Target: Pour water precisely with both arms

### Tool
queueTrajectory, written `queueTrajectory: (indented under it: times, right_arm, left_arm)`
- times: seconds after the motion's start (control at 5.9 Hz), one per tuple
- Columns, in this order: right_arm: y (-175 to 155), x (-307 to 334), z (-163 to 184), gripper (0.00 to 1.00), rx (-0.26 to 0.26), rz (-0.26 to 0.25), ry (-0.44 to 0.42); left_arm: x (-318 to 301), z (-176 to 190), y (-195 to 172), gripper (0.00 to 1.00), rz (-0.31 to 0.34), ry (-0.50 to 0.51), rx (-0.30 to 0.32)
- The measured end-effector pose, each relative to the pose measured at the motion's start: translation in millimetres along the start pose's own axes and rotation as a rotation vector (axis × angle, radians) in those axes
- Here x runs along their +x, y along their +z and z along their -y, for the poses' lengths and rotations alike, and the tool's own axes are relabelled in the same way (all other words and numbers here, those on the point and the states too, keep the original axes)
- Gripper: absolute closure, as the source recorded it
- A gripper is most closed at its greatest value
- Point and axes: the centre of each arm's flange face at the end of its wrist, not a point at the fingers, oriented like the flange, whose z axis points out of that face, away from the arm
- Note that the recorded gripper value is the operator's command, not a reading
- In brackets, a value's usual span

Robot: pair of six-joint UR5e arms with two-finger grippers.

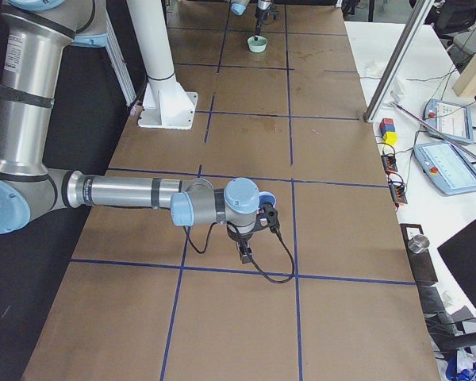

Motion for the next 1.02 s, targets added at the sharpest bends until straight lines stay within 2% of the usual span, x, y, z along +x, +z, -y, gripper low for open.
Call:
queueTrajectory:
  times: [0.17,0.51,1.02]
  right_arm:
    - [-1,-1,1,0.00,0.007,0.000,-0.007]
    - [-5,-5,1,0.00,0.015,-0.001,-0.016]
    - [-10,-10,2,0.00,0.025,-0.001,-0.024]
  left_arm:
    - [-4,-2,4,1.00,-0.005,0.016,0.008]
    - [-9,-5,6,1.00,-0.020,0.037,0.029]
    - [50,-2,-31,1.00,-0.123,0.029,0.056]
